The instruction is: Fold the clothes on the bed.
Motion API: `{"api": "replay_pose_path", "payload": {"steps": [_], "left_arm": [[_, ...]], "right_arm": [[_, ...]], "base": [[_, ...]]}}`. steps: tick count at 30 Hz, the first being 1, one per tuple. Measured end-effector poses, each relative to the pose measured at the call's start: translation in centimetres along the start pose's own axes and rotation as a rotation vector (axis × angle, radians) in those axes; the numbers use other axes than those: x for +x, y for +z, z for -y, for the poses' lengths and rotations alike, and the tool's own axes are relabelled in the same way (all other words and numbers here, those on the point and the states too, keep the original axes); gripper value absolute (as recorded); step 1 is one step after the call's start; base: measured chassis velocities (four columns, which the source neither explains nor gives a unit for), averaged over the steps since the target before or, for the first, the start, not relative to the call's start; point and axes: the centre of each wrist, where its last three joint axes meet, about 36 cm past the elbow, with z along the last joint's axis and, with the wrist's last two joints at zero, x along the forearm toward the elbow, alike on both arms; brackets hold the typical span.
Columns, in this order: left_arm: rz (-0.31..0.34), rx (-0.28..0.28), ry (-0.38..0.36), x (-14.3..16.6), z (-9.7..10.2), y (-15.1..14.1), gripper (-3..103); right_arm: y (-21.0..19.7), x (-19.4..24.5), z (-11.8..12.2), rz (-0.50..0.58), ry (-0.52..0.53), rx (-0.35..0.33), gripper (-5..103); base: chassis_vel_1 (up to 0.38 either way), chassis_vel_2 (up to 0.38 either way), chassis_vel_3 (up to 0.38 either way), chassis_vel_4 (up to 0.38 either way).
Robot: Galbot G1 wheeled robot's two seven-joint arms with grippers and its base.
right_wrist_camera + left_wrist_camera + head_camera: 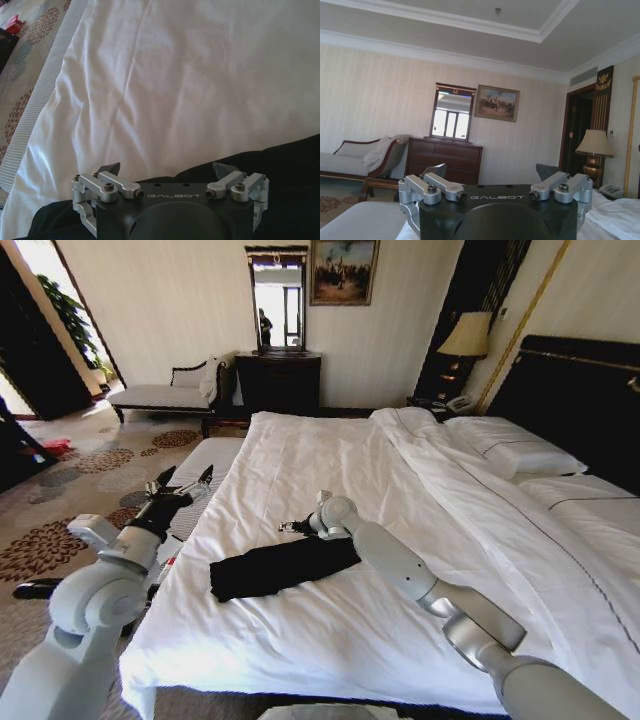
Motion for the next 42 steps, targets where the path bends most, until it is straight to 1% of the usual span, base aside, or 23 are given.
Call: {"api": "replay_pose_path", "payload": {"steps": [7, 12, 15, 16, 19, 24, 27, 29, 30, 31, 32, 33, 34, 35, 36, 38, 39, 40, 41, 42], "left_arm": [[-0.004, -0.004, -0.01, -0.1, -0.2, 0.2, 100], [-0.006, -0.009, -0.015, -0.4, -0.4, 0.4, 100], [-0.004, -0.015, -0.024, -0.7, -0.8, 0.5, 100], [-0.004, -0.015, -0.024, -0.7, -0.8, 0.5, 100], [-0.002, -0.018, -0.032, -0.8, -1.1, 0.7, 100], [0.001, -0.028, -0.039, -1.1, -1.5, 0.7, 100], [-0.001, -0.033, -0.043, -1.3, -1.8, 0.7, 100], [-0.015, -0.031, -0.048, -1.4, -2.1, 1.0, 100], [-0.039, -0.023, -0.048, -1.5, -2.2, 1.3, 100], [-0.078, -0.005, -0.047, -1.5, -2.2, 1.7, 100], [-0.078, -0.005, -0.047, -1.5, -2.2, 1.7, 100], [-0.132, 0.02, -0.053, -1.6, -2.2, 2.3, 100], [-0.218, 0.059, -0.057, -1.8, -2.1, 3.2, 100], [-0.284, 0.083, -0.062, -1.9, -2.0, 4.0, 100], [-0.284, 0.083, -0.062, -1.9, -2.0, 4.0, 100], [-0.44, 0.11, -0.079, -2.6, -1.9, 6.9, 100], [-0.497, 0.117, -0.082, -2.9, -1.9, 8.2, 100], [-0.552, 0.135, -0.084, -3.2, -1.8, 9.4, 100], [-0.552, 0.135, -0.084, -3.2, -1.8, 9.4, 100], [-0.593, 0.164, -0.084, -3.4, -1.7, 10.1, 100]], "right_arm": [[1.4, 0.1, 0.3, -0.058, 0.017, -0.022, 100], [3.3, 0.6, 1.2, -0.105, 0.053, -0.033, 100], [5.2, 2.5, 2.2, -0.15, 0.07, -0.037, 100], [5.2, 2.5, 2.2, -0.15, 0.07, -0.037, 100], [7.5, 4.2, 2.6, -0.209, 0.115, -0.031, 100], [8.9, 6.3, 2.9, -0.233, 0.143, -0.019, 100], [8.9, 7.3, 3.0, -0.223, 0.136, -0.019, 100], [8.1, 8.2, 2.9, -0.2, 0.119, -0.025, 100], [7.6, 8.5, 2.7, -0.185, 0.107, -0.027, 100], [6.9, 8.8, 2.5, -0.166, 0.093, -0.029, 100], [6.9, 8.8, 2.5, -0.166, 0.093, -0.029, 100], [6.3, 8.8, 2.3, -0.146, 0.083, -0.03, 100], [5.7, 8.8, 2.3, -0.119, 0.074, -0.03, 100], [5.3, 8.6, 2.3, -0.095, 0.069, -0.029, 100], [5.3, 8.6, 2.3, -0.095, 0.069, -0.029, 100], [4.1, 8.1, 2.7, -0.013, 0.071, -0.018, 100], [3.7, 8.0, 3.0, 0.019, 0.075, -0.013, 100], [3.3, 7.8, 3.4, 0.048, 0.081, -0.01, 100], [3.3, 7.8, 3.4, 0.048, 0.081, -0.01, 100], [3.0, 7.8, 3.6, 0.062, 0.087, -0.01, 100]], "base": [[0.0, 0.0, 0.0, 0.0], [0.0, 0.0, 0.0, 0.0], [0.0, 0.0, 0.0, 0.0], [0.0, 0.0, 0.0, 0.0], [0.0, 0.0, 0.0, 0.0], [0.0, 0.0, 0.0, 0.0], [0.0, 0.0, 0.0, 0.0], [0.0, 0.0, 0.0, 0.0], [0.0, 0.0, 0.0, 0.0], [0.0, 0.0, 0.0, 0.0], [0.0, 0.0, 0.0, 0.0], [0.0, 0.0, 0.0, 0.0], [0.0, 0.0, 0.0, 0.0], [0.0, 0.0, 0.0, 0.0], [0.0, 0.0, 0.0, 0.0], [0.0, 0.0, 0.0, 0.0], [0.0, 0.0, 0.0, 0.0], [0.0, 0.0, 0.0, 0.0], [0.0, 0.0, 0.0, 0.0], [0.0, 0.0, 0.0, 0.0]]}}
